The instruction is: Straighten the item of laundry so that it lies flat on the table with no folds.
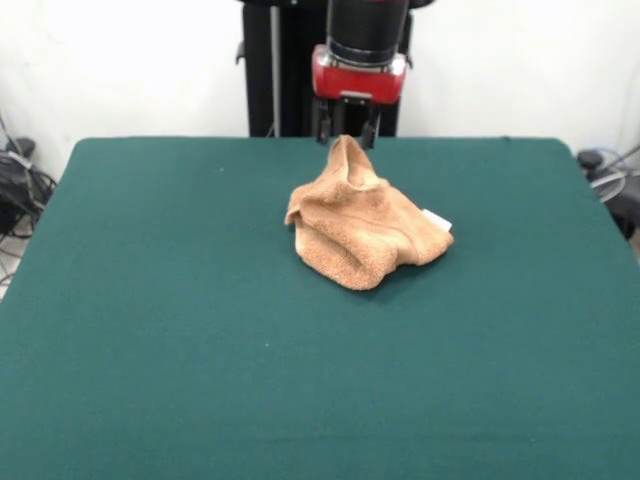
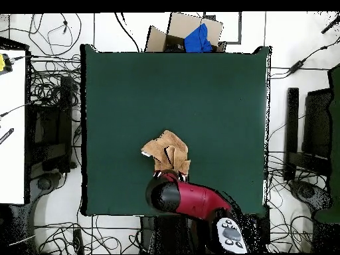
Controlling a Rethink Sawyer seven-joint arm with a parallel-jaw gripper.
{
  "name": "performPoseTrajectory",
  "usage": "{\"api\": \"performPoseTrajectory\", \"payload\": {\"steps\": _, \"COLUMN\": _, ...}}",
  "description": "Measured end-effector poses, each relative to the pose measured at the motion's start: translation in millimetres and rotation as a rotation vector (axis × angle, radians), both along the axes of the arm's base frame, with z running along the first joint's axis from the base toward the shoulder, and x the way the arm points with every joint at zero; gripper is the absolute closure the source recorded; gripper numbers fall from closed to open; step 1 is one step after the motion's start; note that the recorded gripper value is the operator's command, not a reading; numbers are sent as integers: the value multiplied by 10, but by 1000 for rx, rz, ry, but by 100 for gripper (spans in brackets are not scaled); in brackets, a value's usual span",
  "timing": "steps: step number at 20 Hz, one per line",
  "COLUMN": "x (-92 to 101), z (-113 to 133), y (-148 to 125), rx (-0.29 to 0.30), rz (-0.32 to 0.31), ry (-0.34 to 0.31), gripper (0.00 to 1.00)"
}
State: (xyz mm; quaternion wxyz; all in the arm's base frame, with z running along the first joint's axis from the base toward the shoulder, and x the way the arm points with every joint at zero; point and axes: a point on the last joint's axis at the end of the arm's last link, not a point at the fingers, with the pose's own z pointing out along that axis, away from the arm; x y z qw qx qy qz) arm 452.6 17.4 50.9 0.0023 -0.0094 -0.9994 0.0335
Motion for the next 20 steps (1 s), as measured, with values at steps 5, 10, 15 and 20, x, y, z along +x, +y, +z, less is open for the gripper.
{"api": "performPoseTrajectory", "payload": {"steps": 5, "x": 9, "z": -75, "y": 45, "rx": 1, "rz": 10, "ry": 3, "gripper": 0}}
{"api": "performPoseTrajectory", "payload": {"steps": 10, "x": 60, "z": -132, "y": 34, "rx": 2, "rz": 11, "ry": -18, "gripper": 0}}
{"api": "performPoseTrajectory", "payload": {"steps": 15, "x": 141, "z": -146, "y": 23, "rx": 10, "rz": 8, "ry": -43, "gripper": 0}}
{"api": "performPoseTrajectory", "payload": {"steps": 20, "x": 246, "z": -154, "y": -16, "rx": 4, "rz": 7, "ry": -70, "gripper": 0}}
